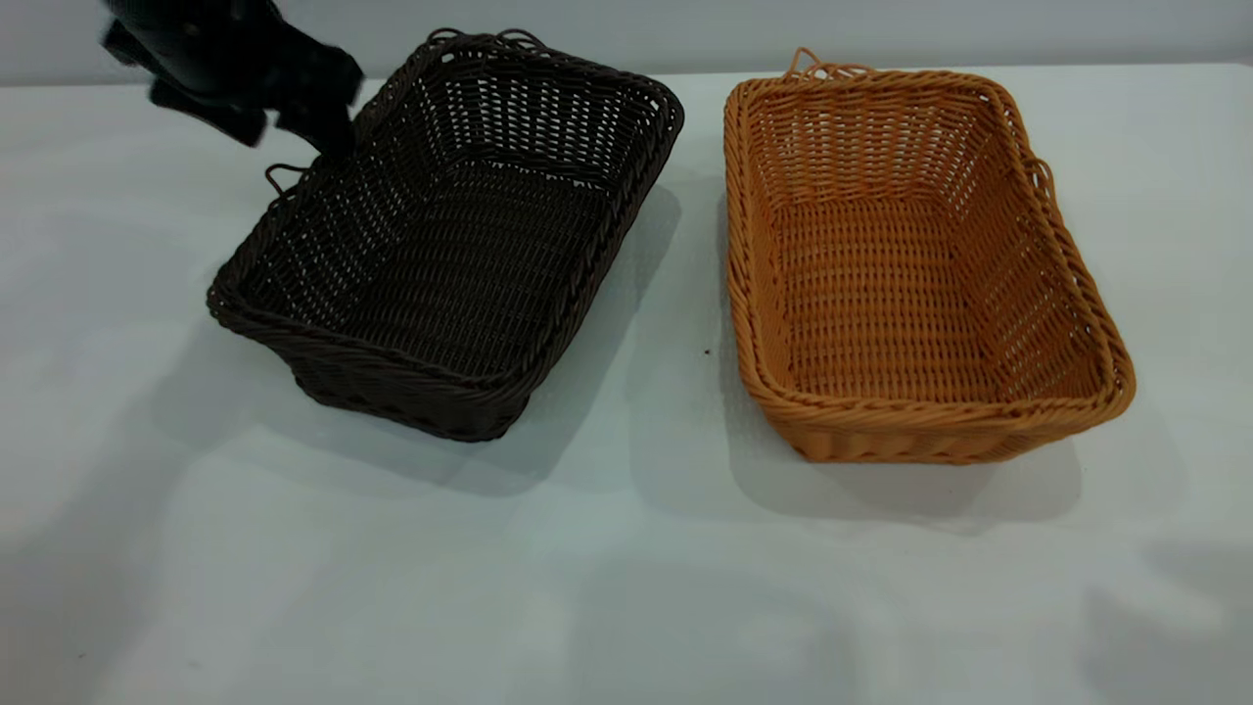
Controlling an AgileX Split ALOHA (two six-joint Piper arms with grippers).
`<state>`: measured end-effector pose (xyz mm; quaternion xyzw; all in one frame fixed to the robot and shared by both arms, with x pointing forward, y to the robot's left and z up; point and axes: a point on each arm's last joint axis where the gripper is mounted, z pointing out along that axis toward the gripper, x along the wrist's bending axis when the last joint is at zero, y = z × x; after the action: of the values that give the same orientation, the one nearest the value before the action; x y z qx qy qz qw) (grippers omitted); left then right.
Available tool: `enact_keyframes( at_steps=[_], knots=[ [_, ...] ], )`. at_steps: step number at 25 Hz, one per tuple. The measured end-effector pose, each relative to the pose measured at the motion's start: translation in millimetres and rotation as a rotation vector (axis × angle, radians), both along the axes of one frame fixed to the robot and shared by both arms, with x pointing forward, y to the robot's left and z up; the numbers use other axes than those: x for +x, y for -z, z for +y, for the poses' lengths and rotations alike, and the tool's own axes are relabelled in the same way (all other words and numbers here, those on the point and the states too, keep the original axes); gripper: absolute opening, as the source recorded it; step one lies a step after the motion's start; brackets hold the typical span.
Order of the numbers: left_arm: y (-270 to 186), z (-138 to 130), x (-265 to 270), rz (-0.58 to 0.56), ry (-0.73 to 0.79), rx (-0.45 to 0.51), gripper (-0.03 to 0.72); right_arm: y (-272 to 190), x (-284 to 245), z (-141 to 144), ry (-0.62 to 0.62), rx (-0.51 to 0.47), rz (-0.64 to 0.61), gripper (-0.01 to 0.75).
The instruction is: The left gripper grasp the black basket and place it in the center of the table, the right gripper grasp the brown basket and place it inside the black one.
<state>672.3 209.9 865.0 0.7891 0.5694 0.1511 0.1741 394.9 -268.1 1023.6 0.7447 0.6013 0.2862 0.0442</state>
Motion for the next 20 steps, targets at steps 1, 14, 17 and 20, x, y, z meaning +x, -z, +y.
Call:
enact_keyframes(
  at_steps=[1,14,17,20],
  knots=[
    [5.6,-2.2,3.2,0.004,0.004,0.001,0.53,3.4,3.3,1.2,-0.001,0.013,0.021,0.576],
    [40.6,-17.2,22.0,-0.002,0.078,0.024,0.086,66.6,57.4,30.9,0.176,0.444,0.39,0.575],
    [19.7,-17.8,24.7,-0.048,0.101,0.029,0.084,93.9,70.4,34.1,0.272,0.509,0.497,0.575],
    [-13.1,-18.3,28.8,-0.139,0.119,0.029,0.084,123.0,79.5,35.6,0.374,0.546,0.598,0.575]
  ],
)
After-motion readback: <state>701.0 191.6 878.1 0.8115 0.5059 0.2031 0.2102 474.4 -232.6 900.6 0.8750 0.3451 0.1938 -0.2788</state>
